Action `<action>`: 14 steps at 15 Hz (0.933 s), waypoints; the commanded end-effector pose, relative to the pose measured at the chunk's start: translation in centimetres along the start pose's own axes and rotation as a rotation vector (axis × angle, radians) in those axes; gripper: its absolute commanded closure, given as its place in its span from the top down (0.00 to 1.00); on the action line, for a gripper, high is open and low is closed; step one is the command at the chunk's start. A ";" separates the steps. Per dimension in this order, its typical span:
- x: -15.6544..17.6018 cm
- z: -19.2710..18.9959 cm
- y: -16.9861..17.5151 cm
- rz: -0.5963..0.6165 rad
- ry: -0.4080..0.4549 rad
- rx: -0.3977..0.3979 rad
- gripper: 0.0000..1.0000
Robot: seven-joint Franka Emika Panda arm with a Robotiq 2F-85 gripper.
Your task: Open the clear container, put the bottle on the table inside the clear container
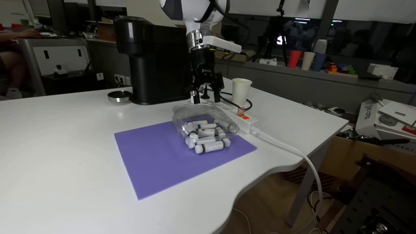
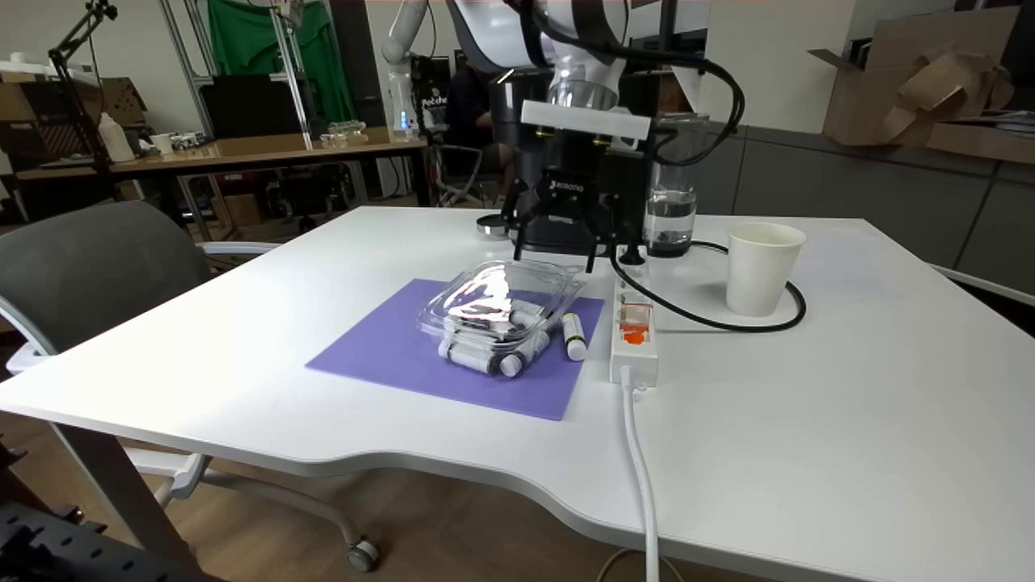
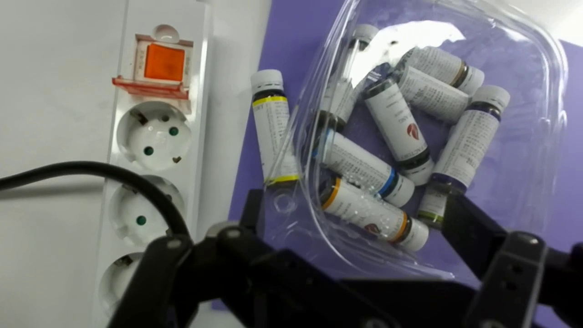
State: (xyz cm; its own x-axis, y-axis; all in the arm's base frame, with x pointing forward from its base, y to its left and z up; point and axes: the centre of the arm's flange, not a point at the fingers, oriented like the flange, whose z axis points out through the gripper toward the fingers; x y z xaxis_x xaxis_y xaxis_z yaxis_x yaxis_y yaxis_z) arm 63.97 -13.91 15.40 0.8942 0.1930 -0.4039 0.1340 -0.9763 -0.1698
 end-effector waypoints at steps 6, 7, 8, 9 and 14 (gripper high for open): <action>-0.1 0.0 -0.5 -0.025 -0.052 0.078 1.00; -0.1 0.0 -0.4 -0.018 -0.047 0.074 1.00; -0.1 0.0 -0.2 -0.009 -0.040 0.071 1.00; -0.1 0.1 -0.2 -0.003 -0.039 0.071 1.00; -0.2 0.4 0.0 0.022 -0.041 0.075 1.00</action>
State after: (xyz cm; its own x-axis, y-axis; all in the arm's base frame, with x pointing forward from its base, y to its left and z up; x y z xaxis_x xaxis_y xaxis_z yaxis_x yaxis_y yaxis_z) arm 63.12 -13.58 15.10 0.8704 0.2123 -0.4441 0.1205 -0.9667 -0.2260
